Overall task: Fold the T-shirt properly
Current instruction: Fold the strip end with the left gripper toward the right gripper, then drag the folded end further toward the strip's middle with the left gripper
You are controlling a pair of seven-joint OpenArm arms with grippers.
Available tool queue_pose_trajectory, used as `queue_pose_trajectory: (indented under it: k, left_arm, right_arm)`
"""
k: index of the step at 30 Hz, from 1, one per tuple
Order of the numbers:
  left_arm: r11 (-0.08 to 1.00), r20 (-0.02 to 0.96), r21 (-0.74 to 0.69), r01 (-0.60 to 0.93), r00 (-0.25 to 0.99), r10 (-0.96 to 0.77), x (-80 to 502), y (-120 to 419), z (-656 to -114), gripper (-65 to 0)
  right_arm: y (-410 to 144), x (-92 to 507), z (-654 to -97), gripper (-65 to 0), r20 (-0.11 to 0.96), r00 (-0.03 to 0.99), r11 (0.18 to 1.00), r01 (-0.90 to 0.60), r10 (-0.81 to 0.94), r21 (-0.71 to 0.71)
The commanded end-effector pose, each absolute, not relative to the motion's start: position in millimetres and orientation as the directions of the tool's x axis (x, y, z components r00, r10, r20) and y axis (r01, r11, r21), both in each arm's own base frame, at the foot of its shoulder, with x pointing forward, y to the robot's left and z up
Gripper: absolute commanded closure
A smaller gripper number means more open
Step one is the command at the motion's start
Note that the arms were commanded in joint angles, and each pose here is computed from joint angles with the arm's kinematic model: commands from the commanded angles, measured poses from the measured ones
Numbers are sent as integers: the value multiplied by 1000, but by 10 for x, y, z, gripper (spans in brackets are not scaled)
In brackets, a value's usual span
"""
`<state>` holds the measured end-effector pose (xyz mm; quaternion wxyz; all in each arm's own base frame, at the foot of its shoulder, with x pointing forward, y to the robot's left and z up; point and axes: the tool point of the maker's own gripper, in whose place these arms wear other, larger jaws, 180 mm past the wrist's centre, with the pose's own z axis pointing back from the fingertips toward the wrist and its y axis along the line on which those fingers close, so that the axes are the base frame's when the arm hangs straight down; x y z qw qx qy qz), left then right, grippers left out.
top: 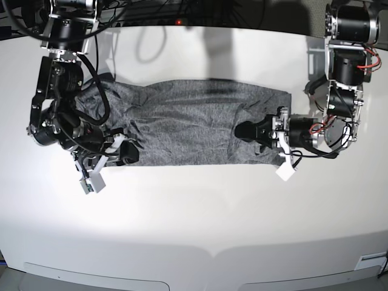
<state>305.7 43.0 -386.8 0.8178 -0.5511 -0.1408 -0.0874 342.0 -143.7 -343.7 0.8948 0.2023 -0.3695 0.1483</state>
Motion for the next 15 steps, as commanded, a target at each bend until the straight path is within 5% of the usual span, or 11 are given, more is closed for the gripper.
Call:
queue_pose_trajectory:
  k: [1,4,15]
  left_arm:
    - [339,377,-878,339,925,52,3223,435,-3647,-161]
    - [268,380,-901,341,919,109,3273,381,-3495,-276]
    - [225,384,-908,353,917,111,3291,190,-3426,-285]
  right_arm:
    - [-1436,3532,-3251,-161,768,632,870,-432,104,238]
    - [-1436,3536,-3246,-161,770,630,870,-432,102,238]
    - [-1435,3541,-3241,-161,772,628,870,-432,101,238]
